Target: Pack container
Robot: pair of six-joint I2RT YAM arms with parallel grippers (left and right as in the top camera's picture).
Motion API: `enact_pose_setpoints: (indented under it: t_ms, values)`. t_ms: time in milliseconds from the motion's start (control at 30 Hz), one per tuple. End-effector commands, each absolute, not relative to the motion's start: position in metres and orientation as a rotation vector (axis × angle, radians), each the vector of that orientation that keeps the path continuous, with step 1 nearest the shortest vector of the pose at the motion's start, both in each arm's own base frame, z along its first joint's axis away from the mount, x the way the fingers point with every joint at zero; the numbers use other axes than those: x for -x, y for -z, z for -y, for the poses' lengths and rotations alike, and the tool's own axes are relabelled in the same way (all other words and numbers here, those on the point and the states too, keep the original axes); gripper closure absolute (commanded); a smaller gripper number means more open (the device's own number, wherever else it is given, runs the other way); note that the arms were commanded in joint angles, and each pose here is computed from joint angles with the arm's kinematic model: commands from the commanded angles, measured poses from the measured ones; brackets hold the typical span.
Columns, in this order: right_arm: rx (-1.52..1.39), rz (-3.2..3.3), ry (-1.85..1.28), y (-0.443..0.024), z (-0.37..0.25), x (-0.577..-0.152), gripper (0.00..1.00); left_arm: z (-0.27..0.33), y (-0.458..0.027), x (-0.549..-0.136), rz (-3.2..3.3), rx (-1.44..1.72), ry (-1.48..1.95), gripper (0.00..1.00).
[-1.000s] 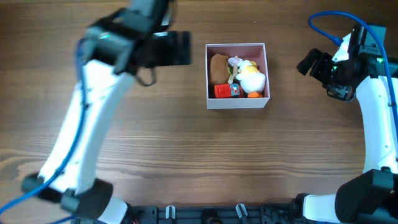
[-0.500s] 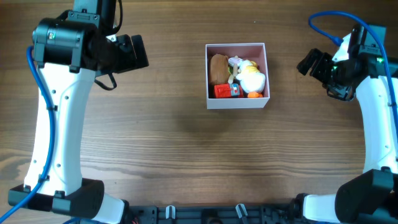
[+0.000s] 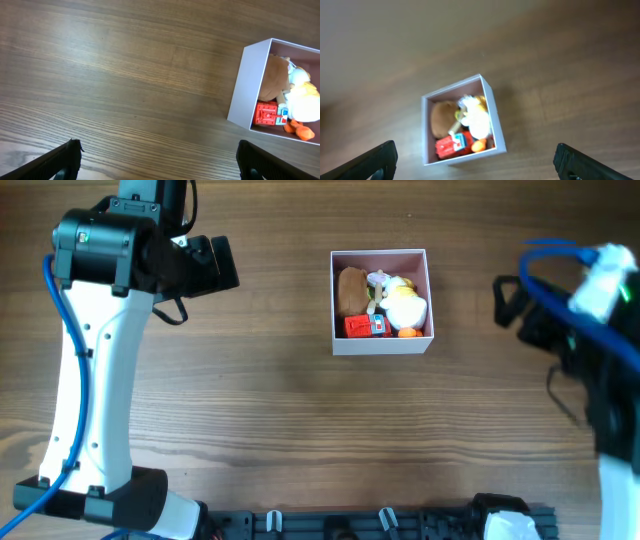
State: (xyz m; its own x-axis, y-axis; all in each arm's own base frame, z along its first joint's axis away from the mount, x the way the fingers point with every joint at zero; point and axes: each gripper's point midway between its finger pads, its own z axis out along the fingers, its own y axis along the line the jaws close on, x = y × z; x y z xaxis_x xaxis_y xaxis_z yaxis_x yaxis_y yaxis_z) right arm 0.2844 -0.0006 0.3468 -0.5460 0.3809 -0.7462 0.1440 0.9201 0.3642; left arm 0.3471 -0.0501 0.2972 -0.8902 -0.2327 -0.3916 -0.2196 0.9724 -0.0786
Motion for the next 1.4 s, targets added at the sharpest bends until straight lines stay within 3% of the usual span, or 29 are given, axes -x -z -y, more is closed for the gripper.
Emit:
enact_pose_setpoints:
  t_ms: [0, 167, 400, 700, 900, 1367]
  values:
    - [-0.289, -2.04, -0.131, -0.364, 0.016, -0.25, 0.0, 0.046, -0.295, -0.349, -2.713, 0.345, 0.026, 0.0]
    - [-0.072, -1.943, -0.019, -0.351, 0.011, -0.229, 0.0, 0.046, -0.295, -0.349, -2.713, 0.345, 0.026, 0.0]
    - [0.231, -1.906, -0.04, -0.26, -0.018, -0.219, 0.0, 0.046, -0.295, -0.349, -2.713, 0.345, 0.026, 0.0]
    - [0.294, -1.889, -0.137, -0.151, -0.035, -0.214, 0.0, 0.046, -0.295, -0.349, -2.713, 0.345, 0.026, 0.0]
    - [0.317, -1.876, -0.166, -0.13, -0.04, -0.214, 0.0, 0.046, -0.295, -0.349, -2.713, 0.345, 0.026, 0.0]
    - [0.319, -1.875, -0.168, -0.13, -0.04, -0.214, 0.0, 0.046, -0.295, -0.349, -2.713, 0.345, 0.026, 0.0]
